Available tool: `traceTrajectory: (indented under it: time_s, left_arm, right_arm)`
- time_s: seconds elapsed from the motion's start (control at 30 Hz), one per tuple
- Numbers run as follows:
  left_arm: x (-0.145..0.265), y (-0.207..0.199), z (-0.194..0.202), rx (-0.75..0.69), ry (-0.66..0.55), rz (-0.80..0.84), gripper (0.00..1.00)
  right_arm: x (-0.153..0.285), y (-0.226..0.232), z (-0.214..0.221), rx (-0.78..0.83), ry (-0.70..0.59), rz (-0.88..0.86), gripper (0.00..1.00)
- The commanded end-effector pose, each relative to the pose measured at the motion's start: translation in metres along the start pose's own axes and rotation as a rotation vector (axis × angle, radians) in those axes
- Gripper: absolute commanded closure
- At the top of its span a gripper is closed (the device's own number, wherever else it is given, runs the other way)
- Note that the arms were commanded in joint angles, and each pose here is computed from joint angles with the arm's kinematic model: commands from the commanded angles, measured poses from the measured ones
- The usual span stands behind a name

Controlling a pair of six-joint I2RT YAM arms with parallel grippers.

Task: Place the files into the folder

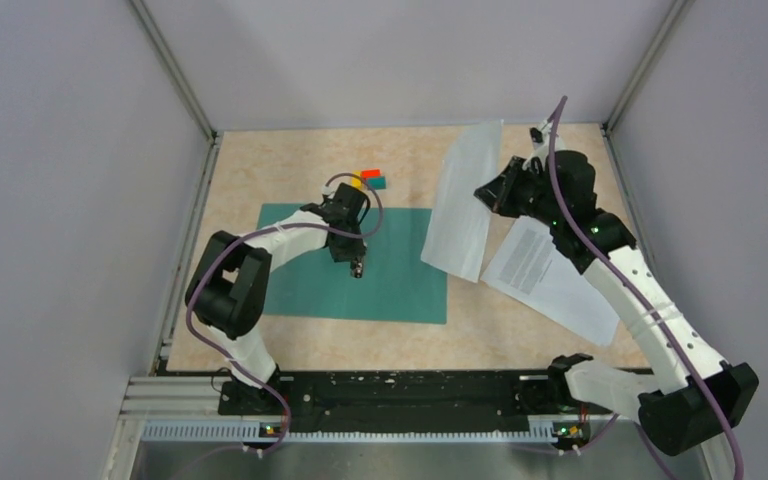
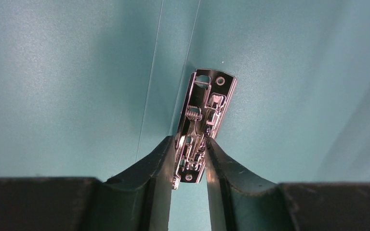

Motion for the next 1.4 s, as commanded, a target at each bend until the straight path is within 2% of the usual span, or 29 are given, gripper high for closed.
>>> traceTrajectory:
  time_s: [0.0,0.2,0.37,0.6,1.03,1.37]
  left_arm:
    - [-0.002,-0.020,0.003,0.025,-0.019,0.029,0.67]
    - [0.016,-0.024,-0.007,0.054,-0.100,0.008,0.63]
    - [0.027,-0.018,-0.018,0.025,-0.143,-0.047,0.59]
    - [0.017,-0.013,-0.013,-0.018,-0.111,-0.069,0.55]
    - [-0.011,-0.049,0.010,-0.015,-0.016,0.054,0.66]
    - [-0.005,-0.100,0.019,0.011,-0.006,0.166,0.69]
  right_arm:
    - [0.022,0.014,-0.021,0.039,-0.067,-0.004,1.00]
    - [0.028,0.012,-0.023,0.061,-0.074,0.016,1.00]
    - [0.028,0.013,-0.022,0.063,-0.066,0.009,1.00]
    - [0.029,0.013,-0.021,0.068,-0.063,0.009,1.00]
    - [0.035,0.013,-0.022,0.077,-0.068,0.015,1.00]
    - [0.030,0.010,-0.018,0.080,-0.043,0.017,1.00]
Point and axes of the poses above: each gripper's point midway between its finger pads, its own x axis back along the fingers, its own y axis along the line the jaws close on, z = x × y, the point moved 5 cm from there along x, back along the fingers, and after that the axes turned 4 degrees about -x, right-handed, at the moved point
